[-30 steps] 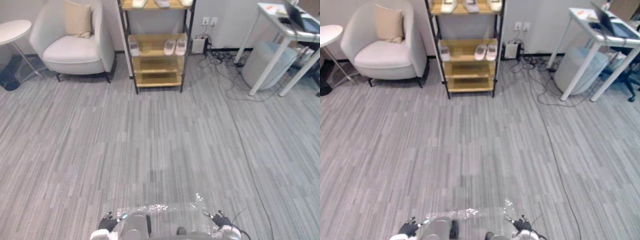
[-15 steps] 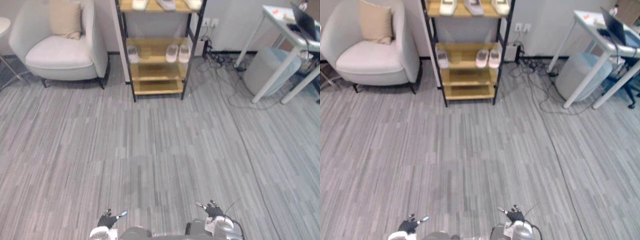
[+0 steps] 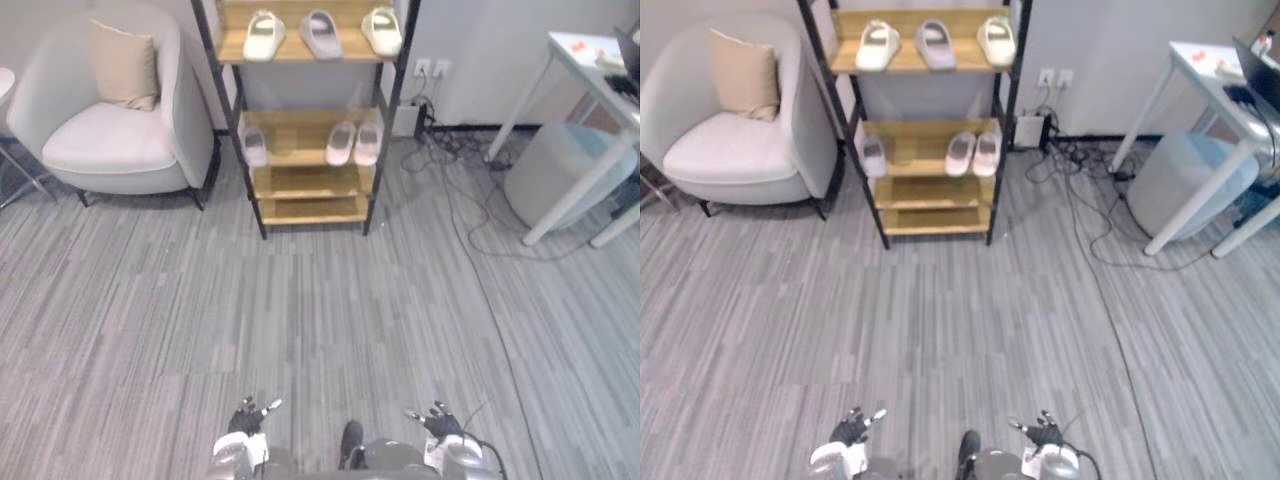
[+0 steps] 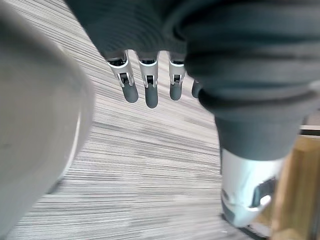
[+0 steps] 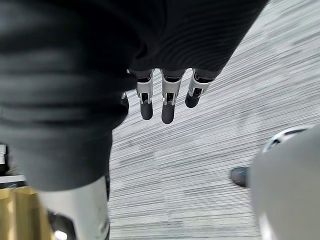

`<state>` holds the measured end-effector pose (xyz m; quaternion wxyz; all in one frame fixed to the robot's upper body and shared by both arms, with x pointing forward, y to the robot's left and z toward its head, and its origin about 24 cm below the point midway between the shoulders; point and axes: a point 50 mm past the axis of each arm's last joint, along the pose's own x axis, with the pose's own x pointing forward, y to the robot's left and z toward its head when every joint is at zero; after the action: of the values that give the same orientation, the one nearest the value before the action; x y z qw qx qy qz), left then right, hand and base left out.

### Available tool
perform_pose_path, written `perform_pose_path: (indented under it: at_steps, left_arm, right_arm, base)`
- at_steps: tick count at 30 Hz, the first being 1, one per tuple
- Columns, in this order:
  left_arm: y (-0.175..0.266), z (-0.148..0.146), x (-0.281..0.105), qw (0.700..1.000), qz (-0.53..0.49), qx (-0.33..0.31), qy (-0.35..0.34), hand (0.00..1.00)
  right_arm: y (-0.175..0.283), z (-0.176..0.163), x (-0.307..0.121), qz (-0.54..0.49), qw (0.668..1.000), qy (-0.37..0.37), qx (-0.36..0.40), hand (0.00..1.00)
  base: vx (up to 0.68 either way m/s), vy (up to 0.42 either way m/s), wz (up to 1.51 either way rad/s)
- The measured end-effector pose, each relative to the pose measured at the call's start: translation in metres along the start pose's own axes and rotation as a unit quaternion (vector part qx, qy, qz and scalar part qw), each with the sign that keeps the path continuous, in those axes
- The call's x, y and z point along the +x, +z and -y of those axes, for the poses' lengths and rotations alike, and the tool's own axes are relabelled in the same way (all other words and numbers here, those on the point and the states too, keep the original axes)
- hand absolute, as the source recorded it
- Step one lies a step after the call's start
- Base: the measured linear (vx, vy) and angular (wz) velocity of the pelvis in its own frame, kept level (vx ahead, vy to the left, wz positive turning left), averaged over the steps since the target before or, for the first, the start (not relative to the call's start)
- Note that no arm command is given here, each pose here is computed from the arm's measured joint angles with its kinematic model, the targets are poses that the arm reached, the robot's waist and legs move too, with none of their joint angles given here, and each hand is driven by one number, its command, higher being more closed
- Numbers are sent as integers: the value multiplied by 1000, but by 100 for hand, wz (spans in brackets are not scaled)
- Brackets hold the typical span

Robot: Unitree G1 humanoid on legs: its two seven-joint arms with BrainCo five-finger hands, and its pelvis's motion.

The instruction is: Organize the slippers on the shoe rack

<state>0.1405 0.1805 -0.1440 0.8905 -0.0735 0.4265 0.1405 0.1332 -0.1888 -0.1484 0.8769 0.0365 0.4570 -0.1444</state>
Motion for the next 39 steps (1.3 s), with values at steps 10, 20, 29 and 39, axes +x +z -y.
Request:
perform_pose_path:
  at_steps: [10, 20, 29, 39]
  left_arm:
    - [-3, -14, 0, 1000, -6, 20, 13, 0]
    - [-10, -6, 0, 997, -30, 67, -14, 0]
    - [-23, 5, -3, 997, -52, 53, -21, 0]
    - [-10, 7, -1, 999, -24, 21, -13, 0]
  right_arm:
    - [-7, -16, -1, -21, 999, 14, 29, 0]
    - [-3, -19, -1, -9, 999, 24, 26, 0]
    - [6, -1, 4, -1, 1000, 3, 13, 0]
    - [-5, 0, 0, -12, 1000, 0, 9, 0]
  base:
    - [500, 160, -21]
    - [493, 80, 23]
    - [452, -172, 35]
    - [296, -81, 2]
